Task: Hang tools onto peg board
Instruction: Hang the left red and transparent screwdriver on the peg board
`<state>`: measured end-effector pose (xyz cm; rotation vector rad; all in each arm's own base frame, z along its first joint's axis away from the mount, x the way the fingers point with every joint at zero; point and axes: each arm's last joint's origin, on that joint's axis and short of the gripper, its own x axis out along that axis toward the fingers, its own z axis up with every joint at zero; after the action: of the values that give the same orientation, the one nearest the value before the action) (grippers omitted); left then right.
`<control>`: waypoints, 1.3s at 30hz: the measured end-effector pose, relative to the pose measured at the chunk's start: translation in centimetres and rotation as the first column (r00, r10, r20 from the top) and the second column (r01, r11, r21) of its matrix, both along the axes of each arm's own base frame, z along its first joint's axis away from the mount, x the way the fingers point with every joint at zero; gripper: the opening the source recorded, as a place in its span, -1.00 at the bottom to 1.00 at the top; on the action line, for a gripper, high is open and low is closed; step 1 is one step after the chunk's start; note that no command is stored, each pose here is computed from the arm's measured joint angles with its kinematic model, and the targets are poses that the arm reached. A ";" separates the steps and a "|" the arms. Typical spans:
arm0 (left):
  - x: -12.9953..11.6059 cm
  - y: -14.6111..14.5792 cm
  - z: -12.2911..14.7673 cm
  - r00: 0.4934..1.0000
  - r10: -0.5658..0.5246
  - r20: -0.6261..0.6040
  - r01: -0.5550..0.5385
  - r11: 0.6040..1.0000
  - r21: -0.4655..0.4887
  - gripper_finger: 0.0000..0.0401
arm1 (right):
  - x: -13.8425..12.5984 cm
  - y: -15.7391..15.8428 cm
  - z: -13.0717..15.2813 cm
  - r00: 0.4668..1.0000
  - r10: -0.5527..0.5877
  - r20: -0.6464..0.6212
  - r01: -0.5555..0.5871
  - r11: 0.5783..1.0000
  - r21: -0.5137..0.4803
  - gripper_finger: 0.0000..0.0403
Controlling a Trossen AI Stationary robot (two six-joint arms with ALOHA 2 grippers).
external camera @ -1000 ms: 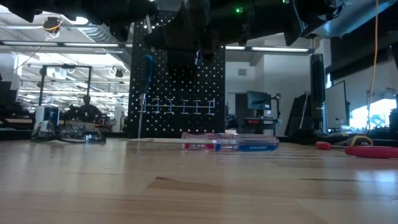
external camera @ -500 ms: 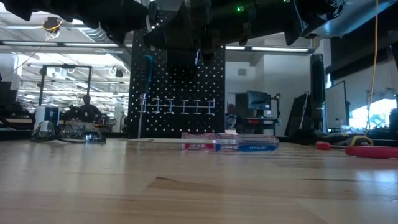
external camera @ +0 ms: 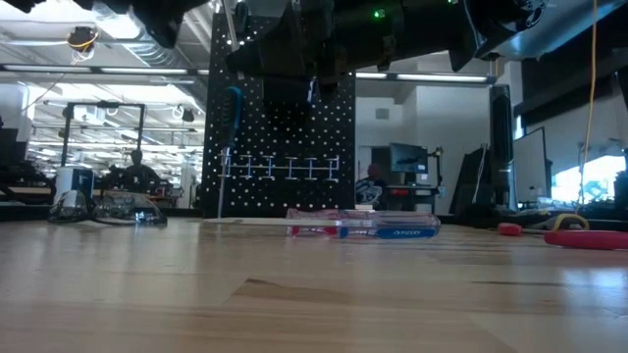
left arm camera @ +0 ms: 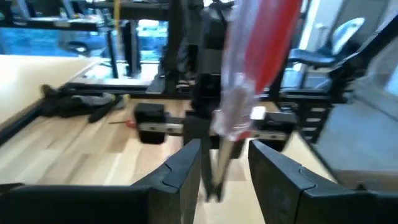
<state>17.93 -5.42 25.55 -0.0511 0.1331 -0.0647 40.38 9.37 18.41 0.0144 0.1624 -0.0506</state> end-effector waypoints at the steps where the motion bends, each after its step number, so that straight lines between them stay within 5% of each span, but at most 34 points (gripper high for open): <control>1: 0.0 0.0 0.0 1.000 -0.006 0.000 0.006 1.000 -0.008 -0.38 | 0.0 0.0 0.0 1.000 0.000 0.000 0.000 1.000 0.000 -0.97; 16: -0.4 0.1 0.8 0.998 -0.014 0.057 0.015 1.000 -0.008 0.05 | 0.0 0.0 0.0 1.000 0.000 0.000 0.000 1.000 0.001 -0.97; 39: 2.2 -0.8 0.2 0.989 -0.024 0.146 0.020 0.999 0.033 0.01 | 0.0 0.0 0.1 1.000 0.000 0.006 0.000 1.000 0.003 -0.97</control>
<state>20.13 -6.25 25.79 -0.0131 -0.0121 -0.0882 40.38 9.37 18.46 0.0171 0.1568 -0.0505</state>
